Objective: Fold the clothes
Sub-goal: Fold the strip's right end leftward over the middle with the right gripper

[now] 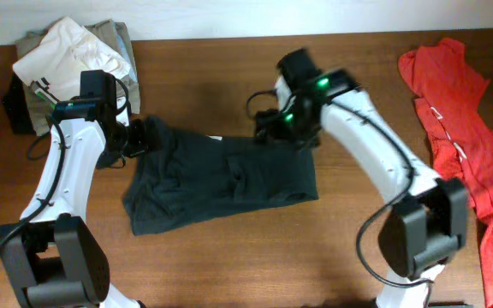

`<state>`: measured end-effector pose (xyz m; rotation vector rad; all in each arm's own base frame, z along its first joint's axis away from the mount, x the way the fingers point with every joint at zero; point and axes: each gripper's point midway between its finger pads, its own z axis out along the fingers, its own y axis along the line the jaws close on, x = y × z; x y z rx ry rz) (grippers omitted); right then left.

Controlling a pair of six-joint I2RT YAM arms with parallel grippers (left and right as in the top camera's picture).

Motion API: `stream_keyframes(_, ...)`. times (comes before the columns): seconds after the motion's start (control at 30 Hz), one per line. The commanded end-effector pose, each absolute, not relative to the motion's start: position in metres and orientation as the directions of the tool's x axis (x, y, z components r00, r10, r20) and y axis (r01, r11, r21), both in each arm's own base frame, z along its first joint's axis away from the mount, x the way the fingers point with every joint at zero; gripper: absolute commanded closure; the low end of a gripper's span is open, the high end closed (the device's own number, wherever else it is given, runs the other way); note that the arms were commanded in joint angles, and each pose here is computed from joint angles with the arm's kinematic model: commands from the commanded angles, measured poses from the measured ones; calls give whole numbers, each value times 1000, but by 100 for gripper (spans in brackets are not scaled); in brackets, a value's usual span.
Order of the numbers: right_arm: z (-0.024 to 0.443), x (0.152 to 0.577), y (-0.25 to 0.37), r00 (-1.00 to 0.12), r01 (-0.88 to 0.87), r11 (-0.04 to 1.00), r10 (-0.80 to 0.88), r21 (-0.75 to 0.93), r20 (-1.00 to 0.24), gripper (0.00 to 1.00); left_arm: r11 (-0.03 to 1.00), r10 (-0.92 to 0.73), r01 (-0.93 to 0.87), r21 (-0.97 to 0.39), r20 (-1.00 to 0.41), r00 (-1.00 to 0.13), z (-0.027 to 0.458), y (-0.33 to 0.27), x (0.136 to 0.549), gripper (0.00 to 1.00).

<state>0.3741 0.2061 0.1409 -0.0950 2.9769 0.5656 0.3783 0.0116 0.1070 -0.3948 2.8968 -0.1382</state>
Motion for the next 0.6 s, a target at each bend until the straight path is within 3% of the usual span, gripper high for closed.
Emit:
stream_keyframes(0.0, 137, 372, 181, -995, -76, 940, -48, 334, -91, 46, 960, -271, -247, -135, -211, -939, 112, 9, 380, 1)
stream_keyframes(0.03, 122, 364, 184, -997, -76, 939, -60, 335, -58, 66, 960, -271, -247, -135, -210, -939, 112, 9, 380, 1)
stream_keyframes(0.07, 109, 355, 194, -996, -88, 930, -82, 357, -34, 79, 960, -271, -247, -134, -210, -939, 112, 9, 380, 1)
stream_keyframes(0.1, 91, 338, 219, -992, -122, 894, -130, 432, -11, 83, 960, -271, -247, -135, -211, -939, 112, 9, 380, 1)
stream_keyframes(0.13, 77, 326, 242, -986, -149, 856, -165, 494, -12, 83, 960, -271, -247, -135, -211, -939, 112, 9, 380, 1)
stream_keyframes(0.3, 8, 294, 278, -995, -48, 857, -84, 513, 48, 83, 960, -271, -247, -134, -208, -940, 112, 9, 380, 1)
stream_keyframes(0.37, -8, 284, 279, -989, -16, 856, -89, 517, 116, 96, 960, -271, -247, -134, -207, -940, 112, 9, 379, 1)
stream_keyframes(0.4, 1, 289, 280, -992, -28, 854, -87, 519, 90, 96, 960, -271, -247, -134, -207, -940, 112, 9, 379, 1)
stream_keyframes(0.47, 73, 328, 277, -986, -141, 871, -83, 471, -142, 96, 960, -271, -247, -134, -207, -940, 112, 9, 379, 1)
stream_keyframes(0.53, 129, 360, 281, -956, -204, 844, -63, 496, -287, 82, 960, -271, -247, -134, -207, -940, 112, 9, 380, 1)
stream_keyframes(0.57, 135, 369, 279, -950, -205, 839, -46, 504, -309, 79, 960, -271, -247, -134, -207, -940, 112, 9, 380, 1)
